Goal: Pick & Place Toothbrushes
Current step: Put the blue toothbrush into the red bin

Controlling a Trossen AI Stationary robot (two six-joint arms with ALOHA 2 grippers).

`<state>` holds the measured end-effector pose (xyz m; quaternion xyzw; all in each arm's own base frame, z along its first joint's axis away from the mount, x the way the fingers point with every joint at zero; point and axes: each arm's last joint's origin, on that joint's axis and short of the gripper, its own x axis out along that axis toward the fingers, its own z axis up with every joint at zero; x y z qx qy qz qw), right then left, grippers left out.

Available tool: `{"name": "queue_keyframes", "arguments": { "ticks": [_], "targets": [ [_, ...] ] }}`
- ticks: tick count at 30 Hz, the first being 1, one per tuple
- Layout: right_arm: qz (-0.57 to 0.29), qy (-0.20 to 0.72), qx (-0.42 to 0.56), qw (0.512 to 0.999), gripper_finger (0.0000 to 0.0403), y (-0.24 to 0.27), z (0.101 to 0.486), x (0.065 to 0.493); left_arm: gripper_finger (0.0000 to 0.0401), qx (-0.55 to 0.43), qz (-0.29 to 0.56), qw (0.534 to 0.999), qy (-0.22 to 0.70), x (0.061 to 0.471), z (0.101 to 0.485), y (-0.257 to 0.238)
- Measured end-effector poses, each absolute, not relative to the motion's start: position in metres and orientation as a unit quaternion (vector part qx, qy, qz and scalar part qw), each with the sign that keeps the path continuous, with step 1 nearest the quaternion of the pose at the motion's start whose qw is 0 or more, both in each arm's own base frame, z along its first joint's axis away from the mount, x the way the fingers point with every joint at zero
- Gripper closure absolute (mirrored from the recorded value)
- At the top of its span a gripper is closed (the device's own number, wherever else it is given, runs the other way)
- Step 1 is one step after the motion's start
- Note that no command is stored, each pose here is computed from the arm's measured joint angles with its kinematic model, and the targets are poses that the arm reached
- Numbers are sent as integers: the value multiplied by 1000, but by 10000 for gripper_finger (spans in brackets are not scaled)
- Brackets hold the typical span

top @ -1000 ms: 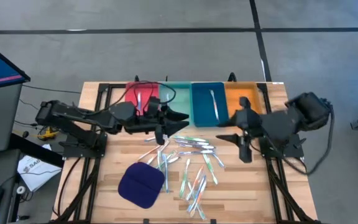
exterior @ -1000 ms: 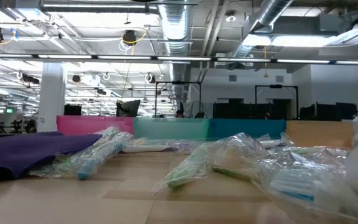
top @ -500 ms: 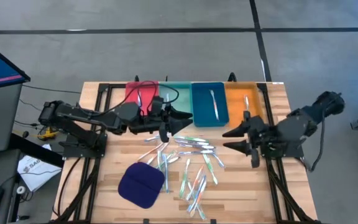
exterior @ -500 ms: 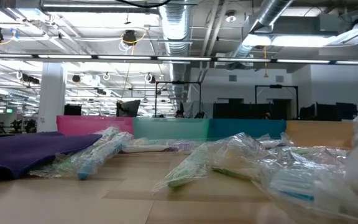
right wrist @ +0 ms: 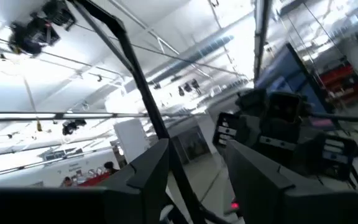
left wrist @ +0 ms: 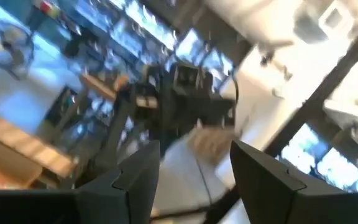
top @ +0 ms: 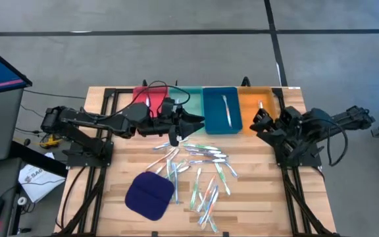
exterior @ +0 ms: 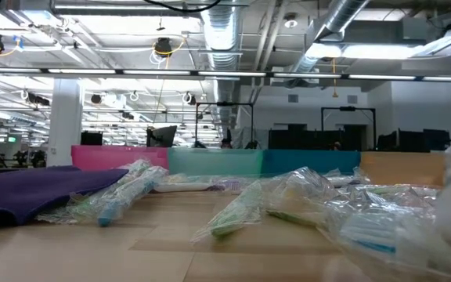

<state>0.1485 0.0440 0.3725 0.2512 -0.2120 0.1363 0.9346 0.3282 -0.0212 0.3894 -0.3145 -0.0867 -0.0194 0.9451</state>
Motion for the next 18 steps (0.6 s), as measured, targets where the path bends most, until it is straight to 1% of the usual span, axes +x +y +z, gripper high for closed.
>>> {"name": "queue_keyframes", "arguments": {
  "ticks": [5,9,12,18],
  "targets": [
    [129,-192,269,935,247,43,368,153,219,-299,7,954,26,319,378,-17],
    [126,-180,270,937,247,43,366,154,229,-281,25,957,70,309,377,-18],
    [125,-176,270,939,247,43,365,155,237,-263,55,956,115,299,372,-17],
    [126,-176,270,938,247,43,365,155,246,-239,117,936,231,284,352,-11]
  ]
}}
